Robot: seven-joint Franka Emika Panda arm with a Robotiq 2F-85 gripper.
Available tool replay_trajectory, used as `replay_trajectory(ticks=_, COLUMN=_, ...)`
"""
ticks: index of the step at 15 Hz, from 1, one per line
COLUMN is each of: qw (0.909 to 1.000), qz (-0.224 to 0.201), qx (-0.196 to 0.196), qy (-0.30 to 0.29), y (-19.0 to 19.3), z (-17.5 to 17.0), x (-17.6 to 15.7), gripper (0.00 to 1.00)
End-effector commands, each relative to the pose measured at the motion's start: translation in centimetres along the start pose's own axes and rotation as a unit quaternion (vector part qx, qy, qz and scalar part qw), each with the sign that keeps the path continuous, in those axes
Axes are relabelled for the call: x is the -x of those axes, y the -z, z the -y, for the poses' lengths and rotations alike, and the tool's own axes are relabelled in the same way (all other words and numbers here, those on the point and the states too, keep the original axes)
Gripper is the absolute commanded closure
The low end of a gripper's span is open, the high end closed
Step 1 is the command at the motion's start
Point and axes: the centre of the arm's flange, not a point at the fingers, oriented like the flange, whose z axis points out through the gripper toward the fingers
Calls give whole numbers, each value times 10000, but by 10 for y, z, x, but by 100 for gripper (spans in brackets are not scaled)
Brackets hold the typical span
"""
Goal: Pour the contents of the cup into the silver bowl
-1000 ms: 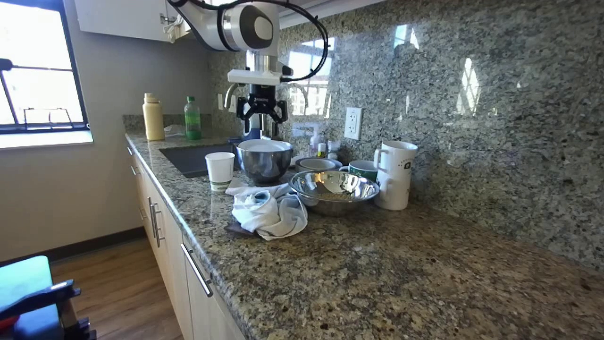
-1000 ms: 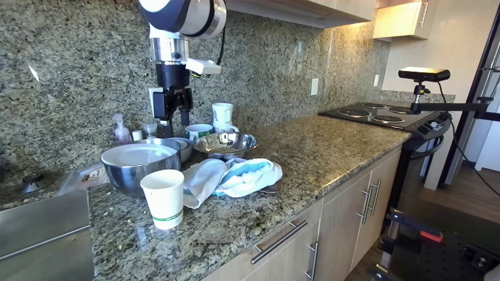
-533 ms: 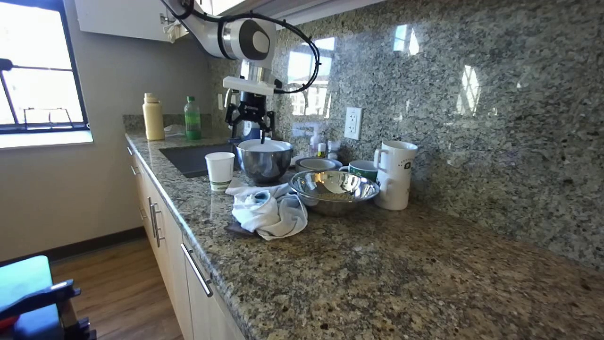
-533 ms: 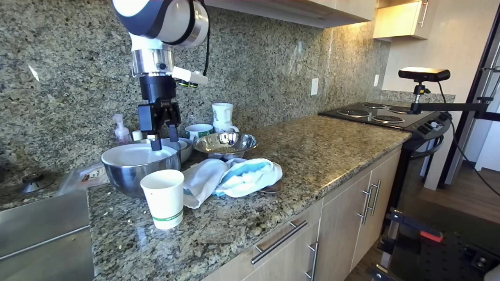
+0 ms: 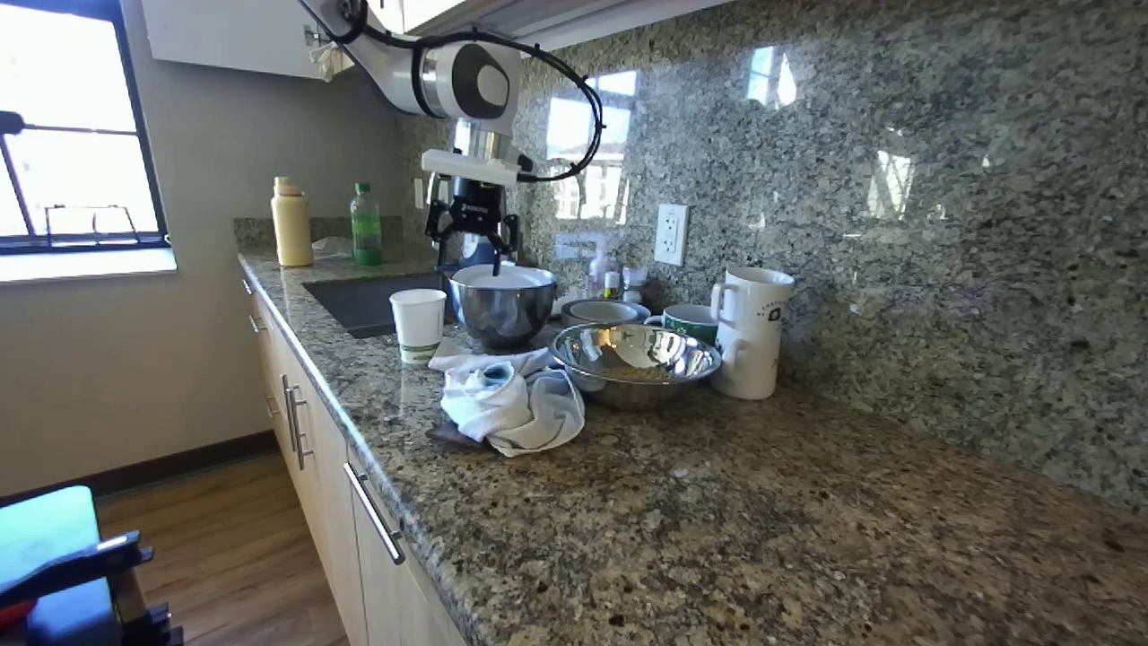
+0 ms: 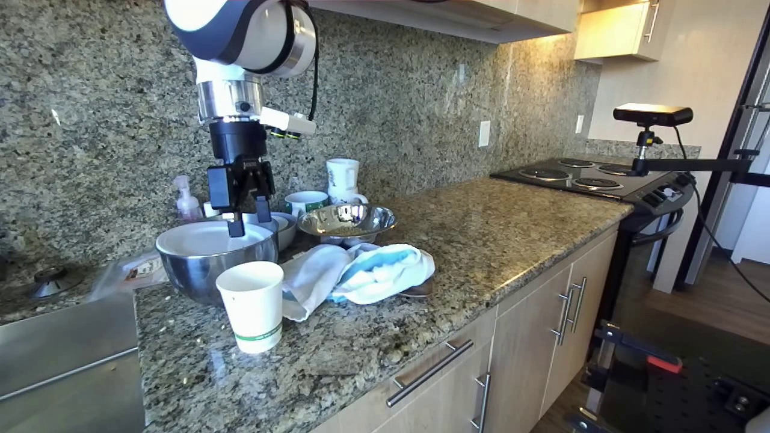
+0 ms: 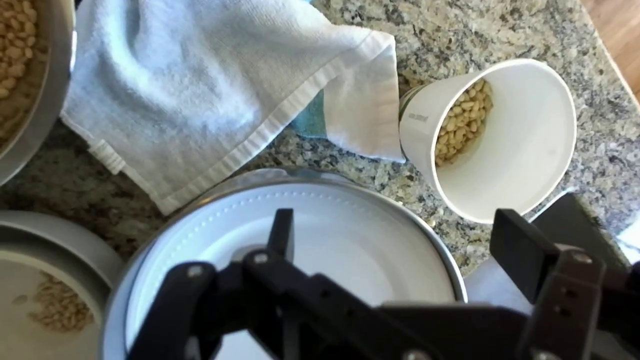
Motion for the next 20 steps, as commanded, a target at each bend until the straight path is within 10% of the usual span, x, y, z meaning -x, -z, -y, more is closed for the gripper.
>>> replay_trajectory(ticks=1, qw=10000, qz=-1, qx=-27, qy=30, y=-2, z=3, x=-3, gripper=0)
replay_trajectory(ticks=20, qw=9934, qz=-334, qx=-222, qy=-1072, y=-44, z=59, x=17, gripper=0)
